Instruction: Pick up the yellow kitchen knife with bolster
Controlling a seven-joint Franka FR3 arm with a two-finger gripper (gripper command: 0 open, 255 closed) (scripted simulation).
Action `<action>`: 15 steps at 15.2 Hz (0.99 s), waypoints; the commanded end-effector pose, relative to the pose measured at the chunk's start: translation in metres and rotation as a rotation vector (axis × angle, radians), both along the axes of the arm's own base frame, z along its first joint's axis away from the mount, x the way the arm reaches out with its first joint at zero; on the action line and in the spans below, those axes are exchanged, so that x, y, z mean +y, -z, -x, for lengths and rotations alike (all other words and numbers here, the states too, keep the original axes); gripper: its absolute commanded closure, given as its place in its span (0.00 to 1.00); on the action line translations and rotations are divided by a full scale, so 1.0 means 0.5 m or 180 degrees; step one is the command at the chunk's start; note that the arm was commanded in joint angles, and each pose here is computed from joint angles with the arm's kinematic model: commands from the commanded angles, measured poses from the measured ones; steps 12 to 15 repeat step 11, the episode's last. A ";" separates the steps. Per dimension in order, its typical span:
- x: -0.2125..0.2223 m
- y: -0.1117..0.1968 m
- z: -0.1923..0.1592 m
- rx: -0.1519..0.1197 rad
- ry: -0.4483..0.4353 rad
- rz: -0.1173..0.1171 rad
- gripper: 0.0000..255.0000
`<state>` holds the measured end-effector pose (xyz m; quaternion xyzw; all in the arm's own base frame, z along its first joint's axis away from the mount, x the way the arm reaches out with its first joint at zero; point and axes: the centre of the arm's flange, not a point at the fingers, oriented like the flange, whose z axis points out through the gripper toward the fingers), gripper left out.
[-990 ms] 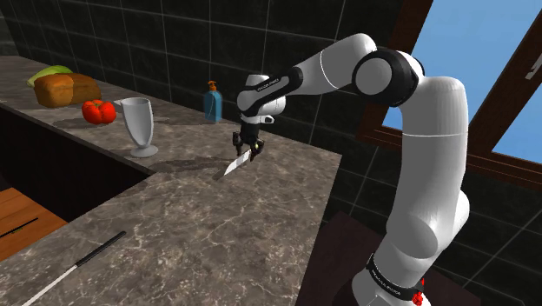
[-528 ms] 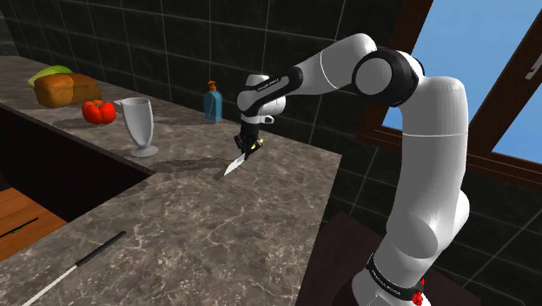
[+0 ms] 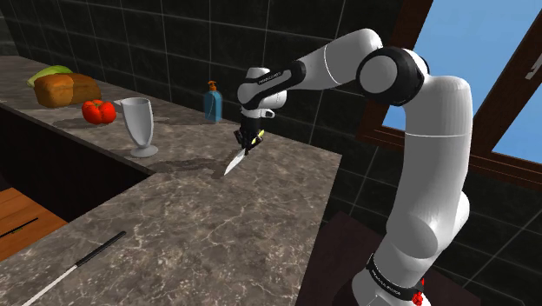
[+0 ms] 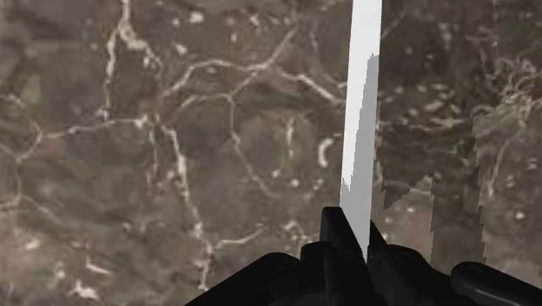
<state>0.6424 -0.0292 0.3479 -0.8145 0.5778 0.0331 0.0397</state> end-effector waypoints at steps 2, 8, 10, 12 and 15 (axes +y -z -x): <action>-0.001 -0.033 0.000 0.0001 0.0000 0.0000 1.00; -0.001 -0.097 0.000 0.0001 0.0000 0.0000 1.00; -0.001 -0.109 0.001 0.0001 0.0000 0.0000 1.00; -0.001 -0.109 0.000 0.0001 0.0000 0.0000 1.00; -0.001 -0.109 0.000 0.0001 0.0000 0.0000 1.00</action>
